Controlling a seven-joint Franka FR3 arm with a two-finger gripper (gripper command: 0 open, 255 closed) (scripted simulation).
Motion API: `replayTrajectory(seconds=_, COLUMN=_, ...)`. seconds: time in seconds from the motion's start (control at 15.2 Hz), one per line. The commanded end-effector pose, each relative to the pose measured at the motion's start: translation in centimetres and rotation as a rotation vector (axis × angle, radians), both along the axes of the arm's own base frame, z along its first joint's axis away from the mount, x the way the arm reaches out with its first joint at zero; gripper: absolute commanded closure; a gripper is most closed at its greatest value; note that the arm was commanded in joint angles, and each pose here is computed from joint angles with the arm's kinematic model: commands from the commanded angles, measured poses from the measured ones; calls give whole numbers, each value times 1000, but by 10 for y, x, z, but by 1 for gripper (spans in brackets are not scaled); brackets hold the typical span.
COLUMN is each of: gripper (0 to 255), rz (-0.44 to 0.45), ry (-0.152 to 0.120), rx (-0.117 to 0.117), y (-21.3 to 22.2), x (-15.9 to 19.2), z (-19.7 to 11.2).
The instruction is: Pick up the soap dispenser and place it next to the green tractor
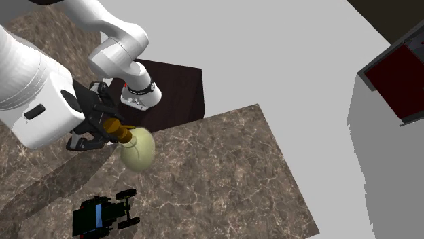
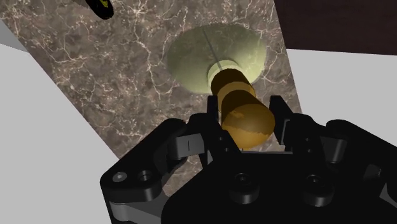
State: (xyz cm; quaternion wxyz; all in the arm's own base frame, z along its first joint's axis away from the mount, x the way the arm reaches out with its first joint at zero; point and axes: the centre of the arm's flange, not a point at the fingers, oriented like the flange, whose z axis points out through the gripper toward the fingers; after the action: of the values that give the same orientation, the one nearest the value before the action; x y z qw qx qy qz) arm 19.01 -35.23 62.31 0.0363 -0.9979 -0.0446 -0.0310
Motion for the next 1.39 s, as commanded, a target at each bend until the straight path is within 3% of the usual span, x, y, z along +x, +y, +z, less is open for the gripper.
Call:
replayTrajectory(seconds=0.0, gripper=255, rz=0, ry=-1, rx=-1, y=0, x=0, z=-10)
replayTrajectory(seconds=1.32, gripper=255, rz=0, ry=-1, rx=-1, y=0, x=0, z=-116)
